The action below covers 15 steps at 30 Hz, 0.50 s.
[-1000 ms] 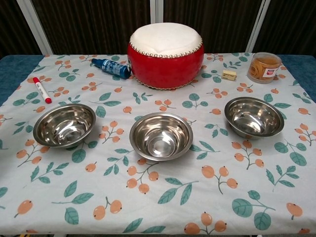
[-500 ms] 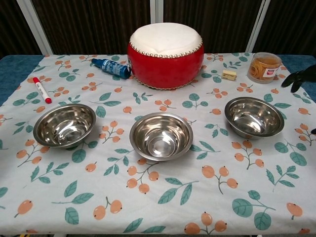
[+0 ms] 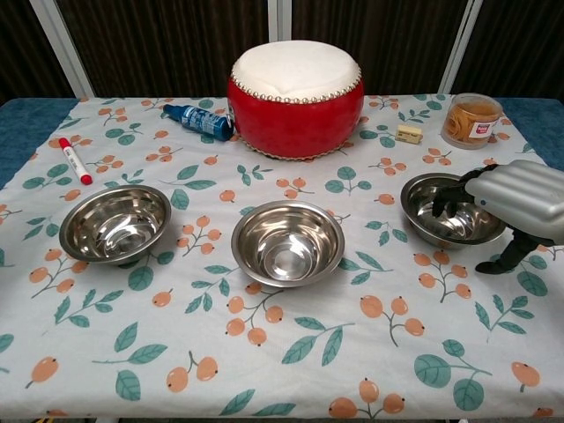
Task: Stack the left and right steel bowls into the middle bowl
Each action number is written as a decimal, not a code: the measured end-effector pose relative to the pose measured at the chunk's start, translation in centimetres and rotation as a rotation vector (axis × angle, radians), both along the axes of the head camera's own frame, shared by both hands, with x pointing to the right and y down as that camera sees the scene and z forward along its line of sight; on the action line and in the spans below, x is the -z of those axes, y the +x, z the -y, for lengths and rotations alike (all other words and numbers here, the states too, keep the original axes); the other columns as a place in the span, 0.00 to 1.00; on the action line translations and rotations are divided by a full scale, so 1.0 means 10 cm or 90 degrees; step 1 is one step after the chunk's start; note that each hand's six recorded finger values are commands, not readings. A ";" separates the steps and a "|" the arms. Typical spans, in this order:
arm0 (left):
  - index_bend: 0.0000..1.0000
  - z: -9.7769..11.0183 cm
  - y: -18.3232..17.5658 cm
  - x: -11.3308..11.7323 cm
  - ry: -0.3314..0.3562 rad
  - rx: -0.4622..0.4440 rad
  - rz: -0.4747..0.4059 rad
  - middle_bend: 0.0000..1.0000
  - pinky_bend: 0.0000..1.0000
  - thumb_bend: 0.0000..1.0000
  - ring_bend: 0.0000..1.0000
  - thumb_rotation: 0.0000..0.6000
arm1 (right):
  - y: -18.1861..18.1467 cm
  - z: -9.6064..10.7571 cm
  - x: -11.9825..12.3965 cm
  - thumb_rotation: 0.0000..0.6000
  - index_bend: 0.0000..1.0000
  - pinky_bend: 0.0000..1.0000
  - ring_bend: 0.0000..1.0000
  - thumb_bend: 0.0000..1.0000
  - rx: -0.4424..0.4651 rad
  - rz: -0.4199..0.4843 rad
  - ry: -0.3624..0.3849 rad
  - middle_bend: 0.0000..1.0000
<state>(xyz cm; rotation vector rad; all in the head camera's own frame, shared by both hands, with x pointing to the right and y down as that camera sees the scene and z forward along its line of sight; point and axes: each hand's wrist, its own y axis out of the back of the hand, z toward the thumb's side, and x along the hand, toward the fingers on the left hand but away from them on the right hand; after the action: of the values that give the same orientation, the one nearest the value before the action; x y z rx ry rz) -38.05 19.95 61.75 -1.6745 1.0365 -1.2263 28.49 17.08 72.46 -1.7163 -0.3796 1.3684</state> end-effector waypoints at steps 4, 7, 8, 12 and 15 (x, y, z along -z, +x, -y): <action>0.24 0.01 -0.01 -0.01 -0.001 0.000 -0.001 0.29 0.30 0.16 0.21 1.00 | -0.04 0.05 -0.07 1.00 0.46 0.35 0.32 0.20 0.006 -0.005 0.005 0.44; 0.24 0.02 -0.01 -0.02 -0.003 0.000 -0.001 0.29 0.30 0.16 0.21 1.00 | -0.07 0.07 -0.11 1.00 0.56 0.44 0.39 0.28 0.008 -0.009 0.007 0.51; 0.24 0.02 -0.01 -0.03 -0.005 0.000 0.000 0.29 0.30 0.16 0.21 1.00 | -0.07 0.08 -0.12 1.00 0.59 0.46 0.41 0.29 0.009 -0.010 0.006 0.52; 0.24 0.01 -0.02 -0.04 -0.008 0.000 0.001 0.29 0.30 0.16 0.21 1.00 | -0.08 0.08 -0.17 1.00 0.67 0.55 0.47 0.36 0.010 -0.016 0.001 0.58; 0.24 0.02 -0.02 -0.04 -0.009 0.001 0.001 0.29 0.30 0.16 0.21 1.00 | -0.09 0.08 -0.18 1.00 0.70 0.59 0.50 0.40 0.005 -0.015 -0.002 0.60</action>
<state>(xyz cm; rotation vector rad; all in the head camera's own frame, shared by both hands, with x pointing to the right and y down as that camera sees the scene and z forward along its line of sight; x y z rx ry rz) -38.30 19.77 62.16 -1.6838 1.0306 -1.2374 27.60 16.25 74.27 -1.7009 -0.3578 1.3834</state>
